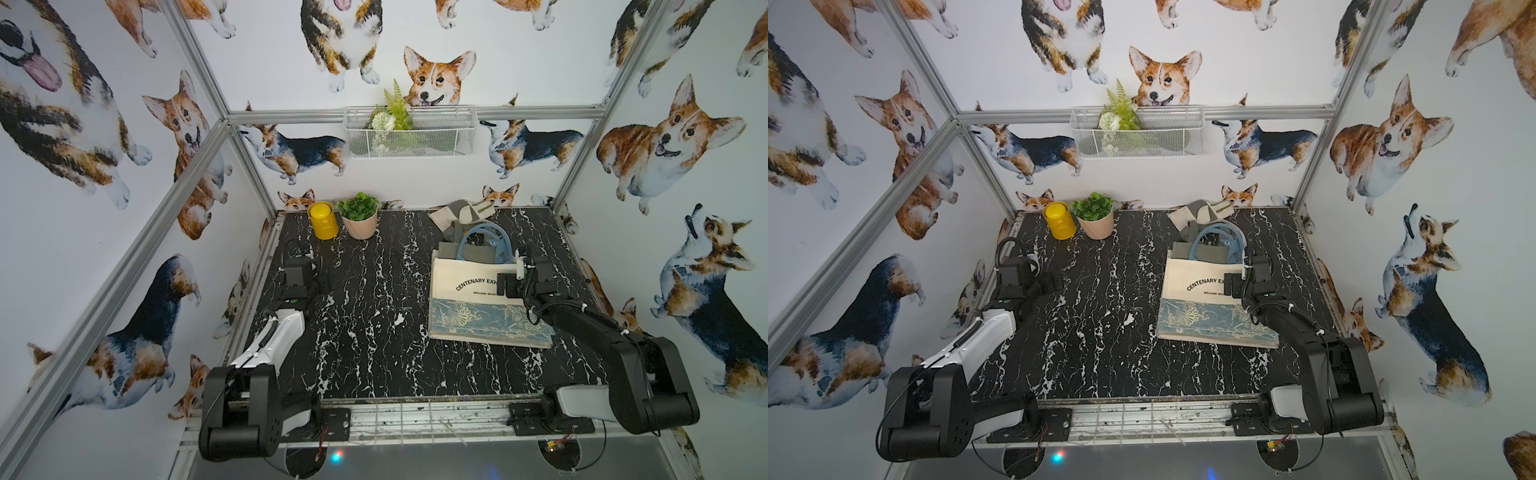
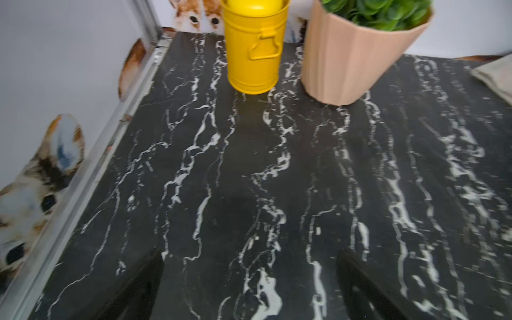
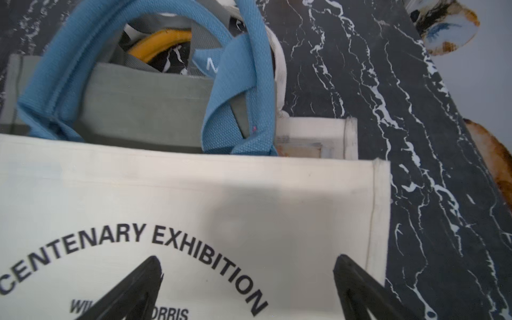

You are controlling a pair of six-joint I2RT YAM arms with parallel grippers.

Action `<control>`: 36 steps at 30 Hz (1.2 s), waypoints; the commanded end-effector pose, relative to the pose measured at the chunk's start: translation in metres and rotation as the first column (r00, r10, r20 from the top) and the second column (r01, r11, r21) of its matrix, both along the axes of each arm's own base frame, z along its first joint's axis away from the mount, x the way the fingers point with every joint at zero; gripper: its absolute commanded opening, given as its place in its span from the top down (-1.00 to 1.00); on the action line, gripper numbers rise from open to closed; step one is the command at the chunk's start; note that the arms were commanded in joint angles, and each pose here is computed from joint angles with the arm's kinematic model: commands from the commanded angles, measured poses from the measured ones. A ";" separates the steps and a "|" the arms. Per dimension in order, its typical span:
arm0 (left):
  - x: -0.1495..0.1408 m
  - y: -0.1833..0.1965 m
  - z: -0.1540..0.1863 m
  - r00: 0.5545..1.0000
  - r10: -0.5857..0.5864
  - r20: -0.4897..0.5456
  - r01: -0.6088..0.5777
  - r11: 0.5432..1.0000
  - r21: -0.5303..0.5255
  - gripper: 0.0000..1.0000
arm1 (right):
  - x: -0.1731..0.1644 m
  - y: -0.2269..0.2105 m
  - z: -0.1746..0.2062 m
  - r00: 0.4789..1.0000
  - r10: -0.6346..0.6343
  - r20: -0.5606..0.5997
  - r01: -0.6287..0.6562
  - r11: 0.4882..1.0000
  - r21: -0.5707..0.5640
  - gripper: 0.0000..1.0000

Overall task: Put away the canvas bag
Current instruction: Reset both arms

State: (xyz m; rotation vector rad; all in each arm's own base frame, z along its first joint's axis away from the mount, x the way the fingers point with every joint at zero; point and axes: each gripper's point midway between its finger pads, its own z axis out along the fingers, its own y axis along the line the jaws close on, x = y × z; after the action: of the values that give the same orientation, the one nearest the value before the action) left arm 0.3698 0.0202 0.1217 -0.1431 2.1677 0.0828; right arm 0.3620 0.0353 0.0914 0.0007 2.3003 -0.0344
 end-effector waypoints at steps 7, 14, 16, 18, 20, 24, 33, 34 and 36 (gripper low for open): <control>0.004 0.029 -0.007 0.973 0.061 0.222 -0.073 0.996 0.046 -1.00 | 0.005 -0.006 0.015 0.969 0.005 0.248 -0.005 1.000 -0.002 -0.99; 0.011 0.006 -0.011 0.976 -0.075 0.203 0.068 0.997 0.039 -1.00 | 0.003 -0.018 0.022 0.928 0.046 0.370 -0.046 0.999 -0.010 -0.99; 0.009 -0.005 -0.009 0.967 -0.135 0.217 0.132 0.991 0.029 -1.00 | 0.008 -0.016 0.013 0.929 0.055 0.366 -0.058 0.998 -0.003 -0.99; 0.008 -0.009 -0.006 0.958 -0.135 0.253 0.141 0.990 -0.005 -1.00 | 0.009 -0.022 0.008 0.930 0.031 0.367 -0.037 0.999 0.009 -0.99; 0.012 -0.015 -0.003 0.941 -0.138 0.310 0.159 0.986 -0.046 -1.00 | 0.007 -0.020 0.004 0.929 0.047 0.368 -0.057 0.998 0.016 -0.99; 0.019 -0.031 -0.026 0.925 -0.206 0.319 0.221 0.975 -0.010 -1.00 | 0.011 -0.019 -0.001 0.932 0.060 0.357 -0.080 0.996 0.042 -1.00; 0.024 -0.030 -0.028 0.960 -0.090 0.265 0.054 0.989 0.140 -1.00 | 0.013 -0.019 -0.002 0.935 0.069 0.348 -0.097 0.993 0.065 -0.99; 0.020 -0.030 -0.027 0.957 -0.085 0.279 0.044 0.988 0.151 -1.00 | 0.013 -0.019 -0.002 0.935 0.070 0.347 -0.098 0.993 0.064 -0.99; 0.023 -0.031 -0.030 0.962 -0.088 0.257 0.051 0.987 0.150 -1.00 | 0.013 -0.019 -0.002 0.936 0.068 0.345 -0.096 0.993 0.065 -0.99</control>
State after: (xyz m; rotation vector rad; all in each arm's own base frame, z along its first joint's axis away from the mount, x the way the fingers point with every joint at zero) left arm 0.3890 -0.0262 0.0811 0.0524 1.9332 0.0468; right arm 0.3696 0.0144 0.0783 -0.0435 1.9921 0.0829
